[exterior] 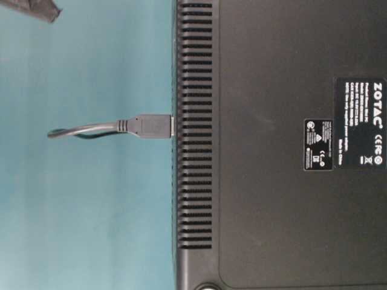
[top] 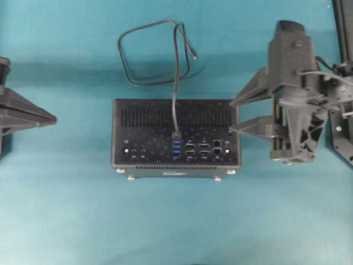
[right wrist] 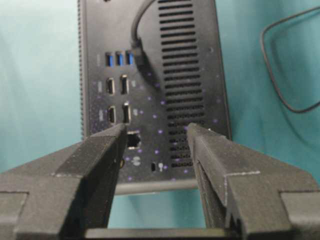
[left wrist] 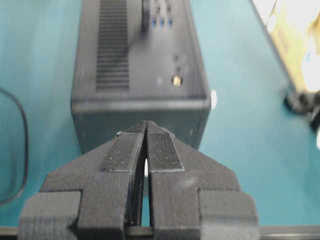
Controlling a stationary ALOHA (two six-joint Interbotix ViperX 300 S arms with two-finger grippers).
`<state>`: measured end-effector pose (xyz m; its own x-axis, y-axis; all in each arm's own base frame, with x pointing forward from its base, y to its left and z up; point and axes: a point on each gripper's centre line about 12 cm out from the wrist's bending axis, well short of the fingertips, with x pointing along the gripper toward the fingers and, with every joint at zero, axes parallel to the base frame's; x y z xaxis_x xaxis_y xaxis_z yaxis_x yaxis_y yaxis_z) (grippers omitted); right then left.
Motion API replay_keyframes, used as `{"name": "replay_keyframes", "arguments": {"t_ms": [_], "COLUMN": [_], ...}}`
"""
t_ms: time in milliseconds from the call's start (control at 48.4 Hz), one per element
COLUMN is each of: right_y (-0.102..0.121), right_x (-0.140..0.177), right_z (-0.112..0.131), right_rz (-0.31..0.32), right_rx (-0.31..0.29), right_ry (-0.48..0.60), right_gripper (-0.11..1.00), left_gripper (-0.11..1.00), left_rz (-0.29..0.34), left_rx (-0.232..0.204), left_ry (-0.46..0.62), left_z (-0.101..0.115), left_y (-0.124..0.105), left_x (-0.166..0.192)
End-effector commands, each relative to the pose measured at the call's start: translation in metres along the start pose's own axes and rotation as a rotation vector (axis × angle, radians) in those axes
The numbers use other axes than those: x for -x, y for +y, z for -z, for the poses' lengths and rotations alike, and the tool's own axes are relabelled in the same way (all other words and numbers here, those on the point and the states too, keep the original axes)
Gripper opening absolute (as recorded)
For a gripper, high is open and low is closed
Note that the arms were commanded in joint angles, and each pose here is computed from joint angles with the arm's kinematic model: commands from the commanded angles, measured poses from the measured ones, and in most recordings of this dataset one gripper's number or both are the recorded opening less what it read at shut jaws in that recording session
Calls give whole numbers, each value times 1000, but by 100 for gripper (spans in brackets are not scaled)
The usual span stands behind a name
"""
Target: Insert the USB into the PC box with both arms.
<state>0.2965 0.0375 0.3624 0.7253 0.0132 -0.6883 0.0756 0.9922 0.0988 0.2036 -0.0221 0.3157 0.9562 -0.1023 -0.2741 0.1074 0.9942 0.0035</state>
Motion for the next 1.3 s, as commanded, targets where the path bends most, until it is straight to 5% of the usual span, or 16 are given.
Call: {"name": "replay_keyframes", "arguments": {"t_ms": [0,351,1282], "right_y": [1,-1,-3], "right_x": [11,20,24], "right_z": [-4,7,15], "right_rz": [-21,-57,-69], "right_rx": [-10,-6,-7], "right_ry": [-67,-162,-194], "right_gripper": [57,57,57], "left_gripper": [0,0,0], "left_rz": [0,-1,-1], "left_rx": [-23,-34,-34], "left_ry": [-37,-66,-68], "left_z": [-15,-20,-20], "left_y": [0,0,0], "left_x": [2,4,2]}}
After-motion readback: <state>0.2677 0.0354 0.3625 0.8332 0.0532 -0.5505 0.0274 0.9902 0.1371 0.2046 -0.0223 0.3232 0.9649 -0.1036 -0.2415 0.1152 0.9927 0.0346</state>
